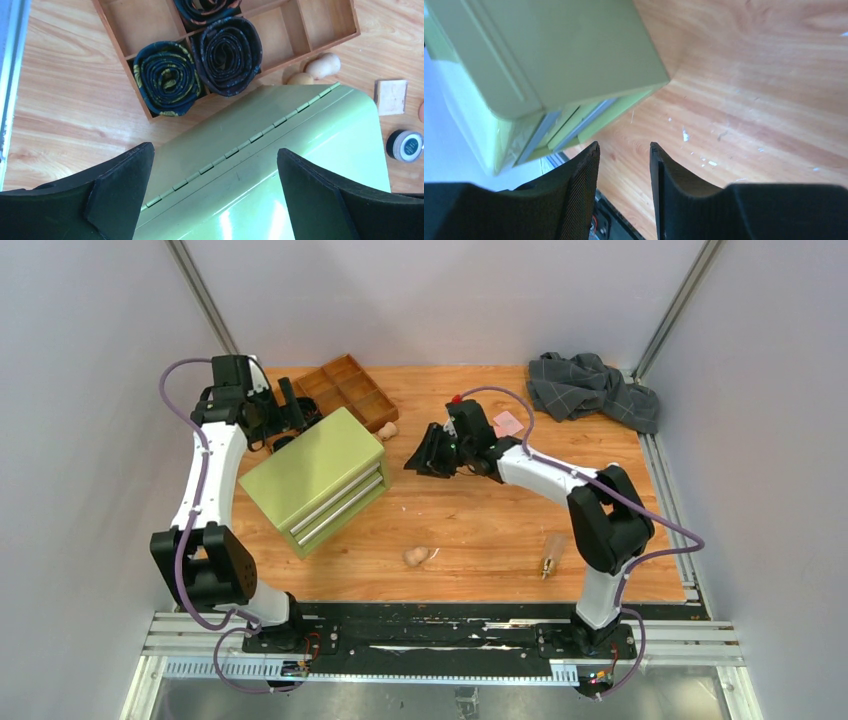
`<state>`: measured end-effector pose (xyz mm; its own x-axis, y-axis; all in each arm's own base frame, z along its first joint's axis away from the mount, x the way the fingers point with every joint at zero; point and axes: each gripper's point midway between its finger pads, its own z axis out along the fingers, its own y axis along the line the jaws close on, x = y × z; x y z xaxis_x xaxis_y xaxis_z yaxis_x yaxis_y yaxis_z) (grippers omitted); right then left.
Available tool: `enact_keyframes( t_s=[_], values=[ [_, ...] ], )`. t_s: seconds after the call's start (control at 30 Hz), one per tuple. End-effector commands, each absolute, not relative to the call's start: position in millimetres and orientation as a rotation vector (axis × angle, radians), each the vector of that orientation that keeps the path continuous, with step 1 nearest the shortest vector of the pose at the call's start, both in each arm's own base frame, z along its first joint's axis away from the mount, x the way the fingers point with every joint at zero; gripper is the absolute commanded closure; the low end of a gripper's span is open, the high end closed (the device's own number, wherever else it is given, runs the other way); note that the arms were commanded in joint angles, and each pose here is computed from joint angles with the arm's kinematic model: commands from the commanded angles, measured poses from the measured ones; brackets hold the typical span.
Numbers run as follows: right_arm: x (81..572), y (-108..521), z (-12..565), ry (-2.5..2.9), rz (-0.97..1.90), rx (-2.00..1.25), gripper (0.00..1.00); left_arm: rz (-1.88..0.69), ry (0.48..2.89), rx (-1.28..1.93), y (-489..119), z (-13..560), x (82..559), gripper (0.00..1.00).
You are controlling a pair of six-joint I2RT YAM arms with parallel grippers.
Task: Organize the makeup
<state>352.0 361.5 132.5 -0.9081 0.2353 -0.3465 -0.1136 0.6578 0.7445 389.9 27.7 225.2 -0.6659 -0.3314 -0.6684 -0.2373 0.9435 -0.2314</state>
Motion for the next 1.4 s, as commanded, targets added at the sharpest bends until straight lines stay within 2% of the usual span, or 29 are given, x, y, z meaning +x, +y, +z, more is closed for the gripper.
enact_keyframes(
  t_s=[0.0, 0.17, 0.37, 0.67, 0.9, 1.03, 1.13, 1.3, 1.37],
  values=[
    [316, 388, 135, 2.431, 1.221, -0.098, 0.59, -0.196, 2.323, -0.394, 23, 220, 387, 0.02],
    [312, 431, 145, 2.415, 1.459, -0.139, 0.57, -0.269, 2.339, -0.428, 12, 214, 377, 0.02],
    [317, 456, 150, 2.391, 1.455, -0.189, 0.57, -0.405, 2.360, -0.468, -10, 206, 345, 0.02],
    [320, 486, 144, 2.429, 1.444, -0.274, 0.55, -0.331, 2.303, -0.556, -5, 206, 291, 0.02],
    [321, 511, 175, 2.361, 1.537, -0.501, 0.56, -0.191, 2.253, -0.611, 14, 217, 276, 0.02],
    [314, 502, 173, 2.391, 1.487, -0.592, 0.56, -0.211, 2.230, -0.582, 11, 230, 274, 0.02],
    [314, 485, 175, 2.371, 1.450, -0.534, 0.55, -0.205, 2.221, -0.565, 11, 235, 272, 0.02],
    [297, 476, 225, 2.070, 1.742, -0.380, 0.54, -0.190, 2.216, -0.552, 12, 235, 267, 0.02],
    [294, 470, 217, 1.967, 1.745, -0.383, 0.54, -0.152, 2.196, -0.556, 18, 236, 265, 0.02]
  ],
)
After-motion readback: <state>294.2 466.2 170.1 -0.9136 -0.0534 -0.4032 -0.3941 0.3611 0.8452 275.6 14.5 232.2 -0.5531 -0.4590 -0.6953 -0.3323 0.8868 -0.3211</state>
